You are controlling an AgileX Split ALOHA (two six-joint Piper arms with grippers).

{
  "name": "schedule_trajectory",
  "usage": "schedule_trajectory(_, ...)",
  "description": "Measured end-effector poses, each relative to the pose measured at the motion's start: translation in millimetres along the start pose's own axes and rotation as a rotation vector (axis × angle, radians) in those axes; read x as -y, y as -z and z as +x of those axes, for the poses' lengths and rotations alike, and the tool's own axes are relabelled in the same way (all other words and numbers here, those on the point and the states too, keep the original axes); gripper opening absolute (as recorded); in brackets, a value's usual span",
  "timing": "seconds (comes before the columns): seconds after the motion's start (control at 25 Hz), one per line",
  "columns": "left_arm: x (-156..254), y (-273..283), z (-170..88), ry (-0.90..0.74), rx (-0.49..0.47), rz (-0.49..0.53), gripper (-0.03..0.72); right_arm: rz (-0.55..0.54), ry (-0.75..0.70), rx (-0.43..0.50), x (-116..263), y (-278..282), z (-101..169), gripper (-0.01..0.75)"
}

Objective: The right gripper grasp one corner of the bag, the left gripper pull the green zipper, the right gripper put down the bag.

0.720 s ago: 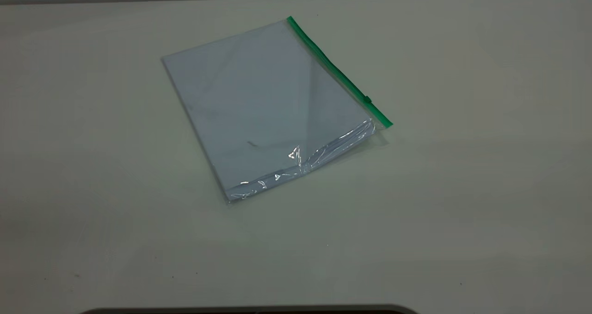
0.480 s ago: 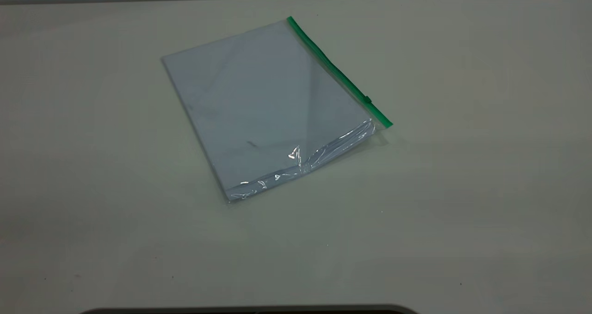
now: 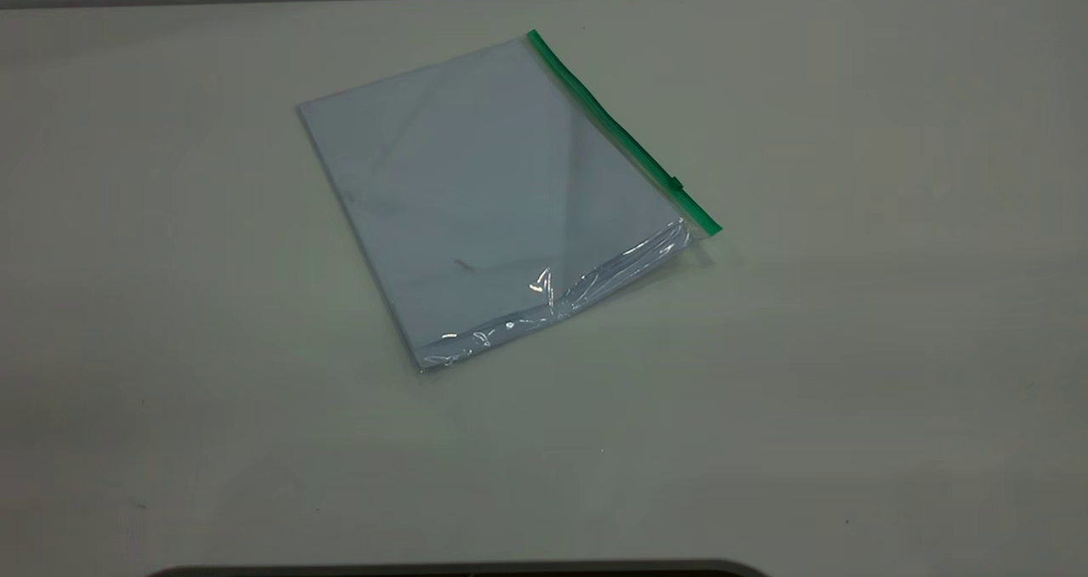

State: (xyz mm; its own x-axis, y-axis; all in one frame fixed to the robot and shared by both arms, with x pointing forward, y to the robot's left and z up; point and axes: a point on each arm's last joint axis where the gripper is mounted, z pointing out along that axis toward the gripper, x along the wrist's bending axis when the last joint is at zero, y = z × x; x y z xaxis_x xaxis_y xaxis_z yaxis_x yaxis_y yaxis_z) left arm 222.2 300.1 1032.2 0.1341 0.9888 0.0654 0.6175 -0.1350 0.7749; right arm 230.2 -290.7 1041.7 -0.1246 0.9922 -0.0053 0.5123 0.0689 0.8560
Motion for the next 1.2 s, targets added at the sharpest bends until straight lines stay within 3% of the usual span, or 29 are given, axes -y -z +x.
schedule_trajectory(1.2, 0.0, 0.0, 0.0, -0.002, 0.0, 0.0, 0.387, -0.004, 0.001, -0.022, -0.9, -0.3, 1.9, 0.481)
